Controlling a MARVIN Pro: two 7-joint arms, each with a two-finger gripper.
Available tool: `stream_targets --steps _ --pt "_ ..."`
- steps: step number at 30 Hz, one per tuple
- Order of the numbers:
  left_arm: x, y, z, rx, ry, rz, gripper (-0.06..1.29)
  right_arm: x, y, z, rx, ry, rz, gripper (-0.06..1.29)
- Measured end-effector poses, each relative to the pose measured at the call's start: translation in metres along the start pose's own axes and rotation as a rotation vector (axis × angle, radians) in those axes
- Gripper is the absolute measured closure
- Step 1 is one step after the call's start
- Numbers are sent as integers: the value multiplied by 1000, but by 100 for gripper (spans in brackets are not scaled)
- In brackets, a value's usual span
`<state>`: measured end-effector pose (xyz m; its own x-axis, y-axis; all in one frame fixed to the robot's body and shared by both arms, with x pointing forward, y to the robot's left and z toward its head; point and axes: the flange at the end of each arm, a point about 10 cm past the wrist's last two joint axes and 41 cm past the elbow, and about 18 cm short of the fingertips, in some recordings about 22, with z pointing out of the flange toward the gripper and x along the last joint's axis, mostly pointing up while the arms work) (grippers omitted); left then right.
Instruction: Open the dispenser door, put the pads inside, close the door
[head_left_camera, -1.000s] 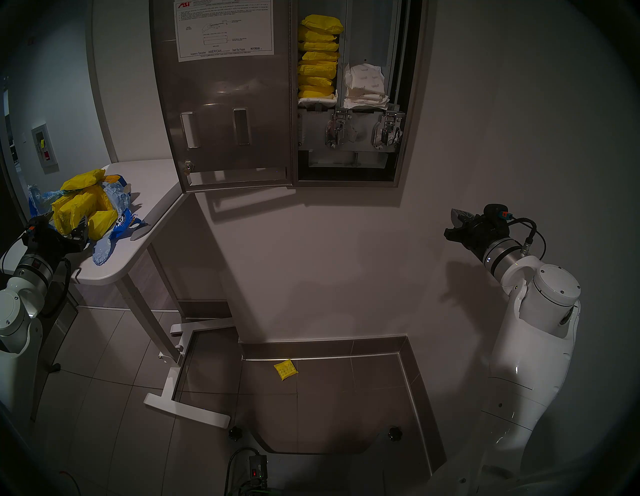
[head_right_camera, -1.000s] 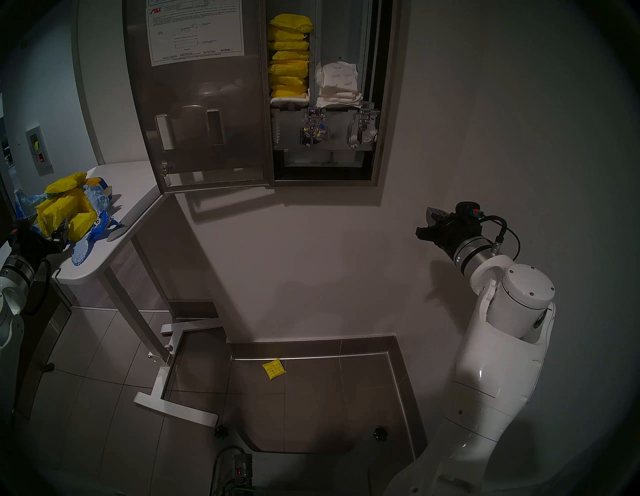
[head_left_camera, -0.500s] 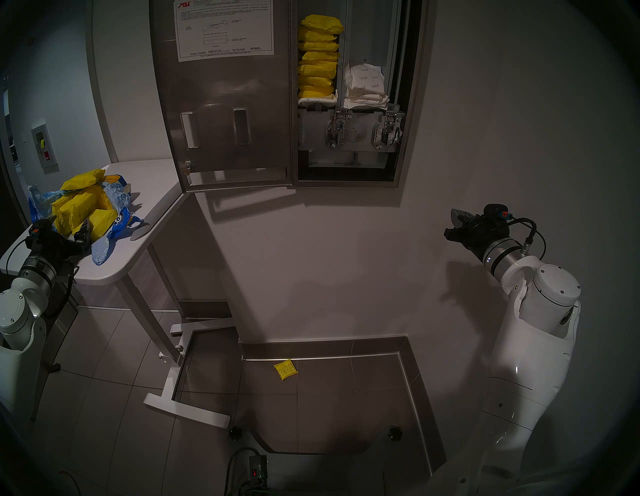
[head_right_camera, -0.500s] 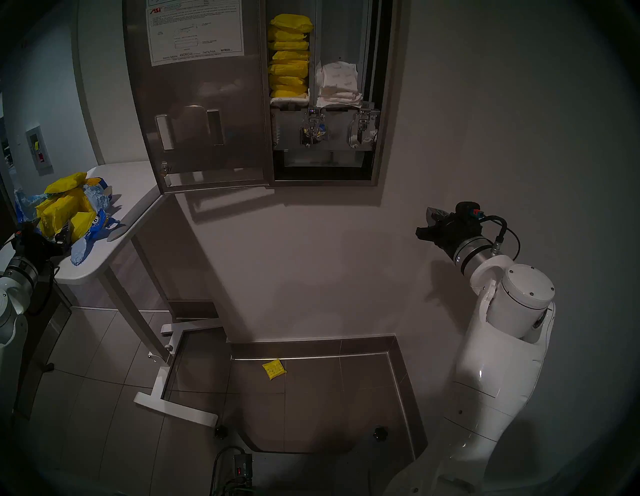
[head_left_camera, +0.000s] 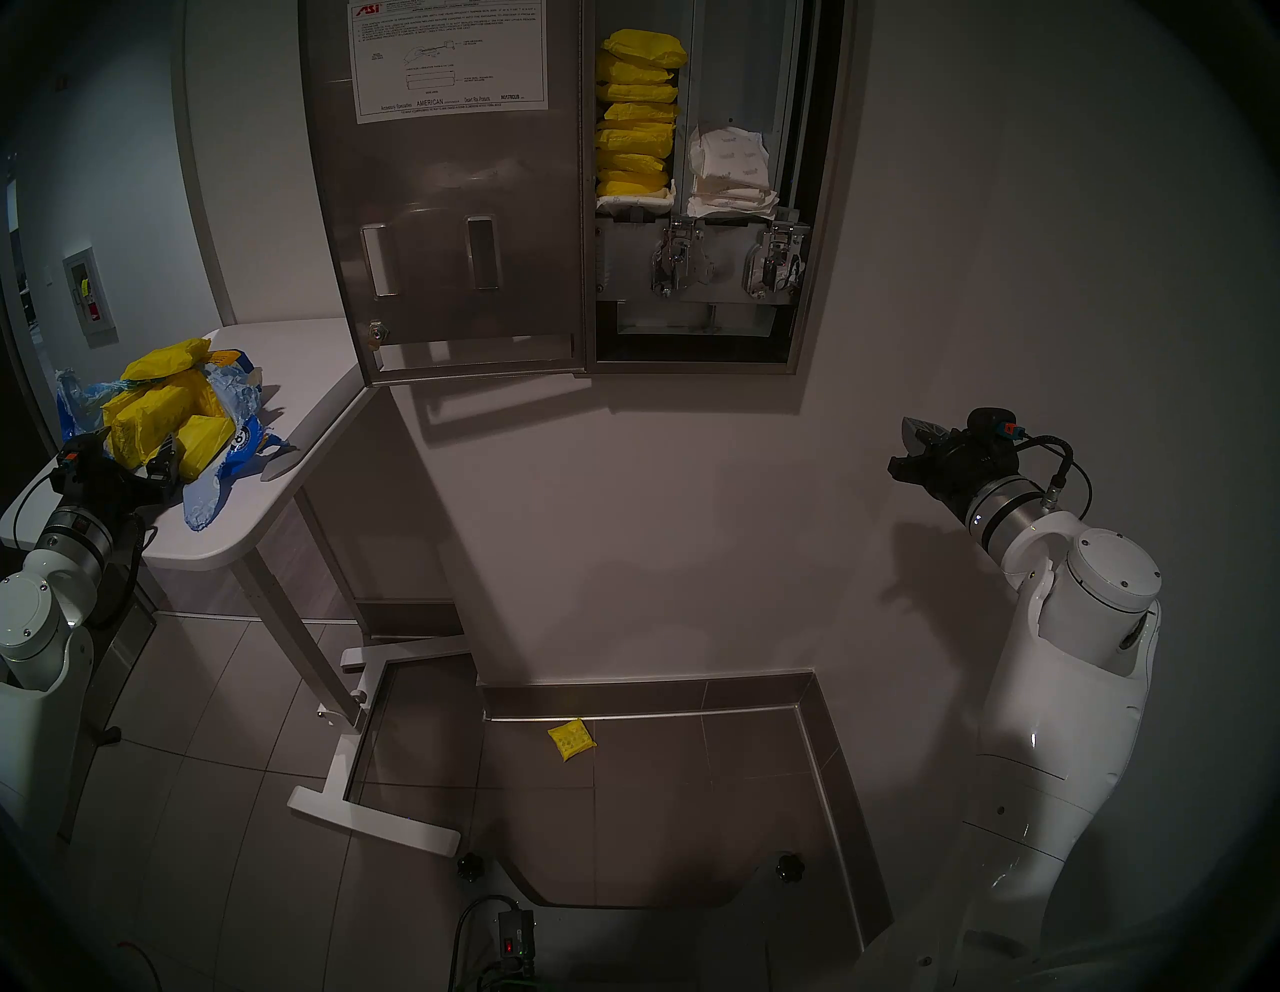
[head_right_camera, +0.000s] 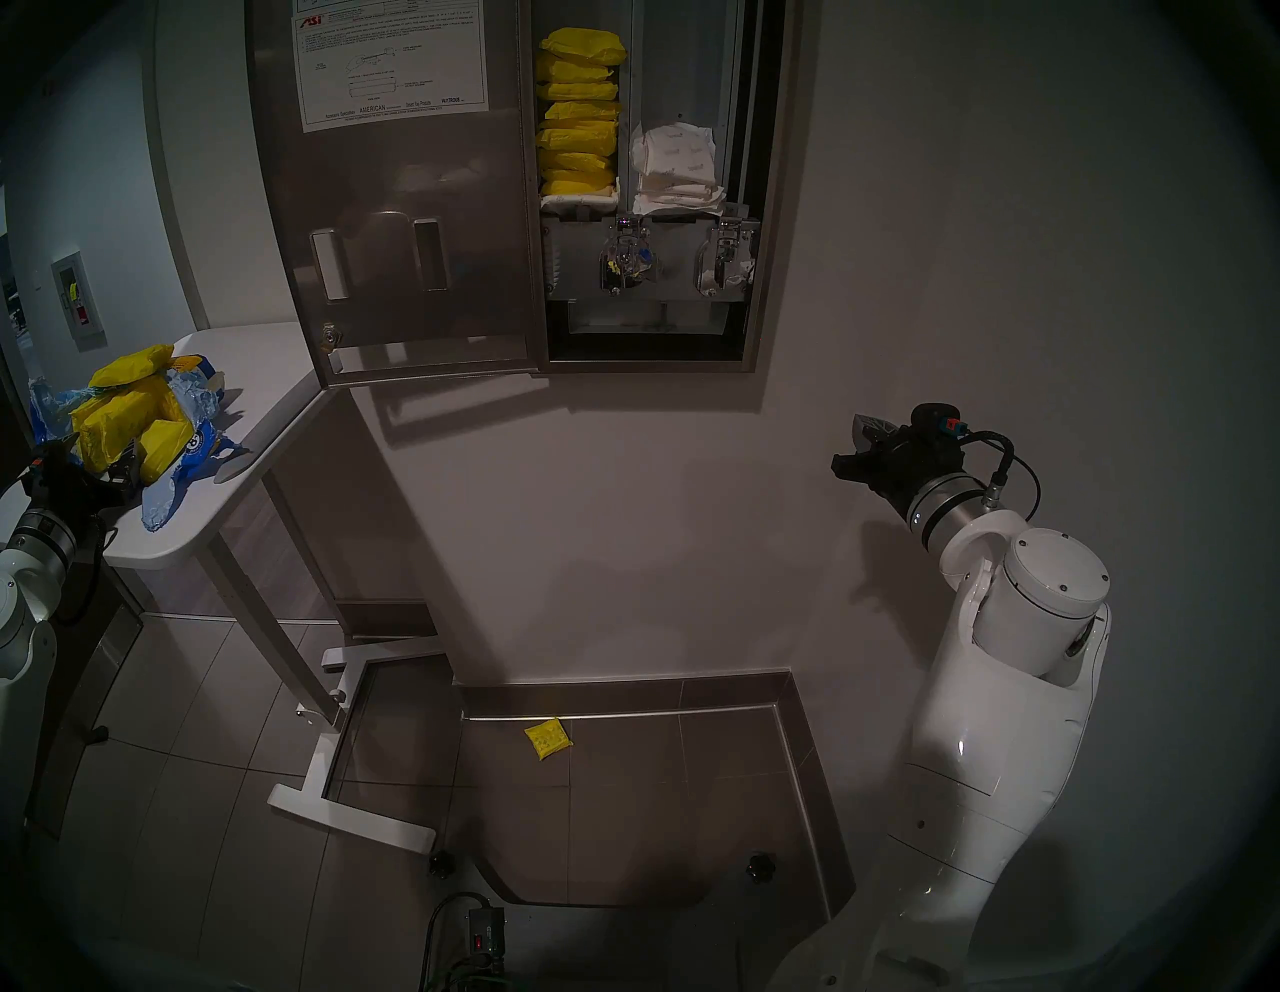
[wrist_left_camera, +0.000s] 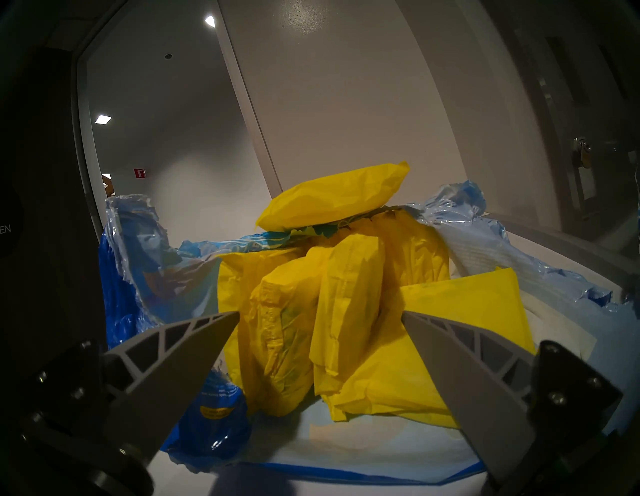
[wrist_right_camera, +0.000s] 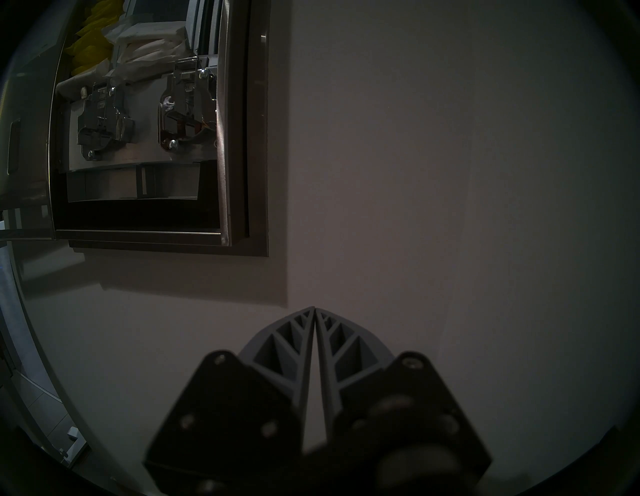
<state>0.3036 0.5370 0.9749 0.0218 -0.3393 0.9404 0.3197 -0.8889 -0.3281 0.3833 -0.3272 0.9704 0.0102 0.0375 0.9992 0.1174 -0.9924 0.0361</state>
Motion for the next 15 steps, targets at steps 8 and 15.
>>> stream_targets --steps 8,15 --pt "3 2 1 -4 7 -1 -4 0 0 0 0 0 0 116" --pt "6 3 1 -6 16 -3 -4 0 0 0 0 0 0 116"
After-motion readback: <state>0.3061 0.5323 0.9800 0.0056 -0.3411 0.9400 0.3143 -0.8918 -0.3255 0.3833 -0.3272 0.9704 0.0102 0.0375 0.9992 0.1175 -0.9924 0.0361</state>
